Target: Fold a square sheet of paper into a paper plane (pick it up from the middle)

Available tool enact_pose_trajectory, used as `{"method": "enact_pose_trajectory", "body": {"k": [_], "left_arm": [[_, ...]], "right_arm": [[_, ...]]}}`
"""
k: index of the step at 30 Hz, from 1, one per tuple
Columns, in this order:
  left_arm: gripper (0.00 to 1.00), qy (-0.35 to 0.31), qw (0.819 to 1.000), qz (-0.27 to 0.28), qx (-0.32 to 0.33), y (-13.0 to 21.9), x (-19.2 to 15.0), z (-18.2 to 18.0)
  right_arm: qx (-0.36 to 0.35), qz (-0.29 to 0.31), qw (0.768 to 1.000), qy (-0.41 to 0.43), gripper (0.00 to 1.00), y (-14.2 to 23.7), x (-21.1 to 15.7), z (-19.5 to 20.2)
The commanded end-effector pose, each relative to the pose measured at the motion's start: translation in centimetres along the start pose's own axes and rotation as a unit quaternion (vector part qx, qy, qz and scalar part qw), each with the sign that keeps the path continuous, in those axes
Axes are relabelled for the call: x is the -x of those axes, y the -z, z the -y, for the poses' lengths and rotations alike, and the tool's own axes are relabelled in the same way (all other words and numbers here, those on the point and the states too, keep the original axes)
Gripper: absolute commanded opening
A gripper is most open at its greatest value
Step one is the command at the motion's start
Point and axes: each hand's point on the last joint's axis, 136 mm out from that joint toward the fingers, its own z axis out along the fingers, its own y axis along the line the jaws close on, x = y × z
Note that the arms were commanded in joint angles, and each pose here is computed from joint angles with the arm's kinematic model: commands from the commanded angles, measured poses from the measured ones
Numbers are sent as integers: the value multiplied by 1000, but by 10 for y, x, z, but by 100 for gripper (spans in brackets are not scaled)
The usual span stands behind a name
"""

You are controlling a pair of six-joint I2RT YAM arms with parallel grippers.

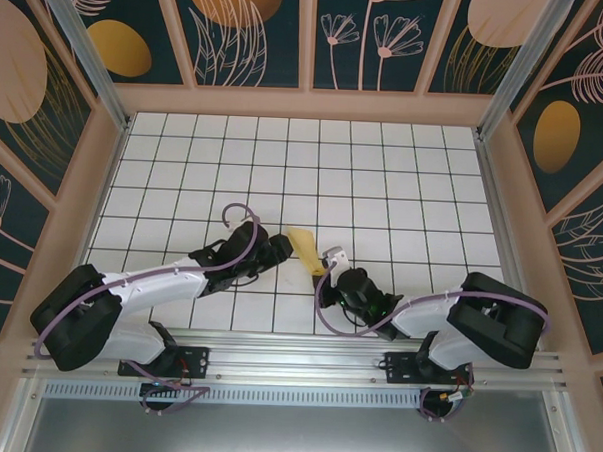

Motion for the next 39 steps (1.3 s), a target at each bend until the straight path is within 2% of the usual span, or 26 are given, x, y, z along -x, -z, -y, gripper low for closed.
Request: {"method": "enact_pose_trajectory", "body": {"k": [1,13,29,39], "left_arm": [[68,-3,1000,6,-12,-2,4,6],[67,-10,995,-29,-91,-9,-7,39],[67,-24,984,-78,-159,-26,-24,65],[68,-34,980,-91,-172,-42,-29,73]], "right_arm": [[56,2,997,-54,0,1,2,-14],[95,-19,981,-166,0,-1,-6,-13],[65,-41,952,-296,0,-3,-20,7],[48,-57,940,-334,0,-4,-31,15]]}}
